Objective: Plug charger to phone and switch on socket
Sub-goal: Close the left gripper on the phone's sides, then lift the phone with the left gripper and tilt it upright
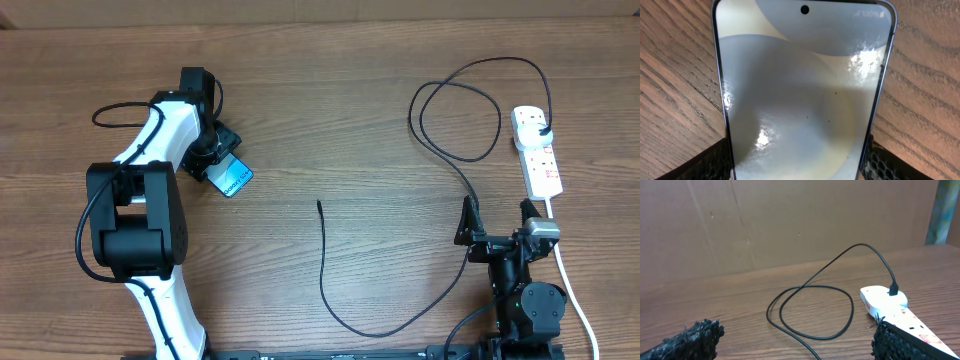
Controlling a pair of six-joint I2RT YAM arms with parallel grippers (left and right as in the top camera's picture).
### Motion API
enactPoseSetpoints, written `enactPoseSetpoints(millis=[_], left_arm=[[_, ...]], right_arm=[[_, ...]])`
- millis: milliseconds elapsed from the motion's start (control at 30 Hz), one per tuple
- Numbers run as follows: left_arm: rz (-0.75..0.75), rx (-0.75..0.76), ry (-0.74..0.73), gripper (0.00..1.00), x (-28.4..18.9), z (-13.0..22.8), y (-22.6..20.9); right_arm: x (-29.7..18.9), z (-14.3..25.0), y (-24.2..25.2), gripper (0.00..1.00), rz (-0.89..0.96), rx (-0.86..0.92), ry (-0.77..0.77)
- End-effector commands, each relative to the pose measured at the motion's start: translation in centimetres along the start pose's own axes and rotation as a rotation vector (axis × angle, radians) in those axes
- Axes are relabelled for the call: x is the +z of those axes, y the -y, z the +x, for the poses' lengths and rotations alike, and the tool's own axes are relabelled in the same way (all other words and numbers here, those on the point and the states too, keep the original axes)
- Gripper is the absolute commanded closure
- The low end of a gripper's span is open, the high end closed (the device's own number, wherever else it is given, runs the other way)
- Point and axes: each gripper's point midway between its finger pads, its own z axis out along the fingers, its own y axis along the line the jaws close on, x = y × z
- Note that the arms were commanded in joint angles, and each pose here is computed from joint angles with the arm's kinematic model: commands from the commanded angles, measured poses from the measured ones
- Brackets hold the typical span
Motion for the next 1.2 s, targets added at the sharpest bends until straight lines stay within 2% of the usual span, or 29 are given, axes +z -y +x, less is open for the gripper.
enactPoseSetpoints(millis=[0, 433, 800, 1000, 1167], left_arm=[[-0.002, -0.013, -0.057, 0.96, 1.2, 1.1, -0.2], [0.035, 0.043, -0.065, 0.96, 0.5, 0.9, 0.7], [0.080, 0.080, -0.050, 0.96, -5.3, -1.0, 3.2], [0.238, 0.110, -0.130, 0.96, -8.1, -0.1, 6.4], [0.440, 0.130, -0.266, 0.96, -10.4, 2.0, 9.8]], right_arm=[[0.0, 0.1, -0.1, 0.00, -0.007, 0.006, 0.006], [0.0, 0.1, -0.1, 0.00, -0.007, 0.006, 0.006], [0.0, 0.1, -0.1, 0.00, -0.007, 0.006, 0.006], [0.0, 0.1, -0.1, 0.00, -0.007, 0.006, 0.006], [0.0, 0.1, -0.1, 0.00, -0.007, 0.006, 0.006]])
